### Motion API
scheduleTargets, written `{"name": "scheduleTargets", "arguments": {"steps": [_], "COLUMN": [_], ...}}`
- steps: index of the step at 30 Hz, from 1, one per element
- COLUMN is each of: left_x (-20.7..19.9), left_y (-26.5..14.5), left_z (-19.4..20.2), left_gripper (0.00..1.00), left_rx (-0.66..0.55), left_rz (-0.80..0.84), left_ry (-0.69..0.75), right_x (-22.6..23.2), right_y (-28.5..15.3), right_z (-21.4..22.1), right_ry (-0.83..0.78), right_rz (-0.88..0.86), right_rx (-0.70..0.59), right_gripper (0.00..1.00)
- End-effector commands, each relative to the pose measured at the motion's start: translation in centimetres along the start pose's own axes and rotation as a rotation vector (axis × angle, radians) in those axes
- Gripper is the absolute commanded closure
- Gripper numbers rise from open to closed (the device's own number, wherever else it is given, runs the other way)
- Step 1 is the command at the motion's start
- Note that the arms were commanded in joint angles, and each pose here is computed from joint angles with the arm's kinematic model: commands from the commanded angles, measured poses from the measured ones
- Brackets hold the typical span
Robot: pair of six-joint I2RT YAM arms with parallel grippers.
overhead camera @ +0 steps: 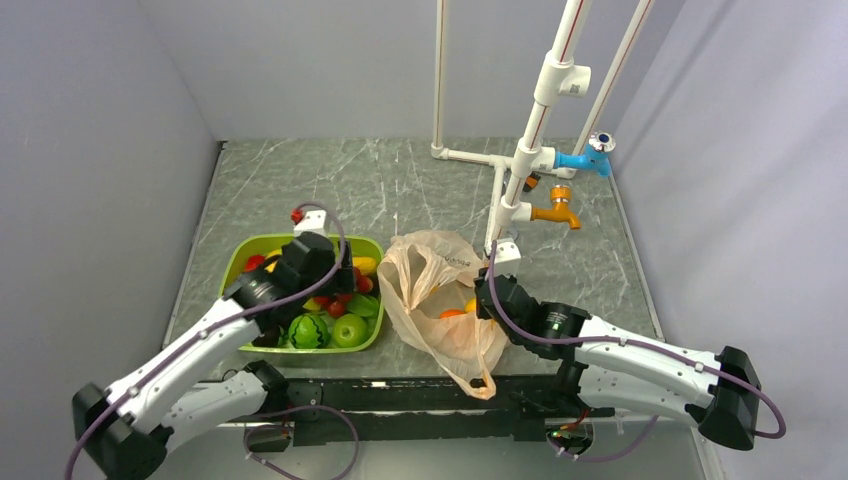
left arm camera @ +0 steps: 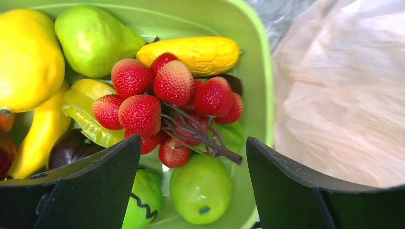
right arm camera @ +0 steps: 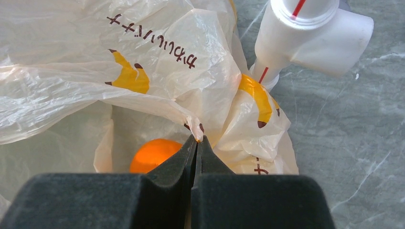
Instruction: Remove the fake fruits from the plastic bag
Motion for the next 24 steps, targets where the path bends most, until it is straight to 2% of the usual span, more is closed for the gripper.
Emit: {"name": "scheduleTargets", "arguments": {"steps": [1,4,10,15,17,19,24], "left_x": [0.3,0.5,-0.6,-2.5,-3.4,-4.9,-10.9], "left_y": [-4.2,-6.3,-8.2,-7.4,-6.6,-6.6,-8.8], "left_z": [-1.4,-1.2,0.4,1.9,2.6,2.9,3.7], "left_gripper": [0.12,0.08,0.08,0.12,0.15,0.18,0.18], "left_rx": [-0.157,-0.24,-0.32,-0.291,-0.245,-0.22,-0.218], "left_rz": [0.152,0.282,0.606,0.872,0.934,0.993,1.076], "left_ry": [-0.091,-0.123,-0.152,-0.098,-0.085,-0.037,0.216], "right_x": [0.6,0.6,1.0,1.3,1.2,1.2,1.2], "right_y": [0.1,0.2,0.1,0.1,0.0,-0.1,-0.2], "right_z": [-0.5,-0.6,-0.8,-1.1,-1.2,-1.3,-1.4], "right_ry": [0.011,0.008,0.006,-0.001,0.001,0.0,0.0], "right_rz": [-0.028,-0.024,-0.066,-0.064,-0.065,-0.072,-0.058], "right_rx": [-0.01,-0.012,-0.007,-0.011,-0.013,-0.017,-0.021], "right_gripper": [1.0,1.0,1.0,1.0,1.0,1.0,1.0]}}
Point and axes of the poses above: each gripper's point midway between its finger pads, its own y axis out along the fingers, its own x axis along the line the jaws close on, z = x × y, the point moved 10 cm from there along -y, back along the fingers, and after that the axes turned 11 degrees about y, right-handed, at the moved point
